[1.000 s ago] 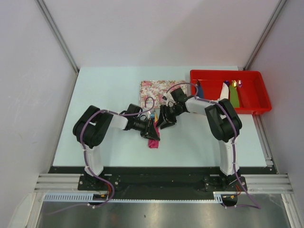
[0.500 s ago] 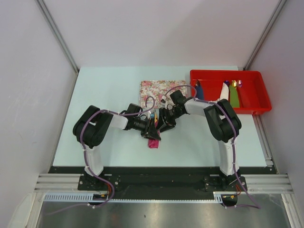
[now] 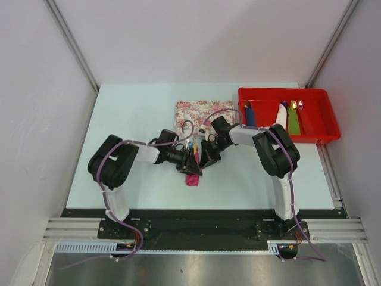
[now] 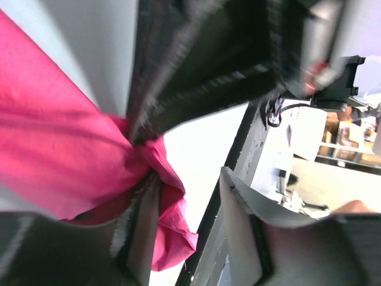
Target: Place the utensils on the paper napkin and roll it up
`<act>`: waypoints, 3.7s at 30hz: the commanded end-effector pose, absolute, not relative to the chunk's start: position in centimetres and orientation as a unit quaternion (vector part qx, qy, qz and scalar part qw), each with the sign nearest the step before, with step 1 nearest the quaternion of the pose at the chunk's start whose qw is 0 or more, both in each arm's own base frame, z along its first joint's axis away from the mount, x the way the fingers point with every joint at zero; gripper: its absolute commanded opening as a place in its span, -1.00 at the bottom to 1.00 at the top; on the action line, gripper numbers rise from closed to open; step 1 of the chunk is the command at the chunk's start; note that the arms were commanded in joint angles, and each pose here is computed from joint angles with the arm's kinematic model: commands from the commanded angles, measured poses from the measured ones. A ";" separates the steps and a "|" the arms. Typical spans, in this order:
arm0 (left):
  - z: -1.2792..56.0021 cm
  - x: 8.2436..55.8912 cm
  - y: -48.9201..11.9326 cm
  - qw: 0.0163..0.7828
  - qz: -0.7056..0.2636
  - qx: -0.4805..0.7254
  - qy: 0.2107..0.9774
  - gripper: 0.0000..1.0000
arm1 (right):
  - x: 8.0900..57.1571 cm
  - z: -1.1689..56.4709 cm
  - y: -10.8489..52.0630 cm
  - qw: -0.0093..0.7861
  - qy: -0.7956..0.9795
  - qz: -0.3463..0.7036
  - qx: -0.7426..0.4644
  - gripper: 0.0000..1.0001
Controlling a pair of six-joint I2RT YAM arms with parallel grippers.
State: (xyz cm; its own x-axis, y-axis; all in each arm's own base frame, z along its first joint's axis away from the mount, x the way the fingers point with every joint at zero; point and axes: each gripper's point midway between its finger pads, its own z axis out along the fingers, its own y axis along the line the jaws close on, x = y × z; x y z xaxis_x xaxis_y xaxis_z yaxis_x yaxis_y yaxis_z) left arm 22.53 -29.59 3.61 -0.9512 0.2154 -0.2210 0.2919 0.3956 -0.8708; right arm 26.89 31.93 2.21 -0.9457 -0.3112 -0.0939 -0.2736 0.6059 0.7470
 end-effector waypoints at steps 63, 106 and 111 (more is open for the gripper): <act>8.9 23.1 -28.0 0.129 -0.536 0.269 0.789 -0.34 | 31.9 -0.7 31.4 -0.030 -0.915 -0.357 0.188 -1.00; -0.1 19.3 -28.2 0.002 -0.504 0.247 0.828 -0.42 | 32.0 4.3 31.4 -0.039 -0.901 -0.402 0.158 0.00; -0.1 19.4 -28.3 0.009 -0.509 0.251 0.823 -0.41 | 30.6 3.4 31.2 -0.023 -0.902 -0.400 0.163 0.00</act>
State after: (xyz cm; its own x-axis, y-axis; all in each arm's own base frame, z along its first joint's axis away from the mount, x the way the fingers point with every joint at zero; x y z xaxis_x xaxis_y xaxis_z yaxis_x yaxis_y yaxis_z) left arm 18.59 -29.20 2.14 -0.8807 0.4126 -0.2326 0.3716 0.2974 -0.8795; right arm 31.43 31.60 3.14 -0.9522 -0.2597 -0.1611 -0.2922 0.6196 0.7285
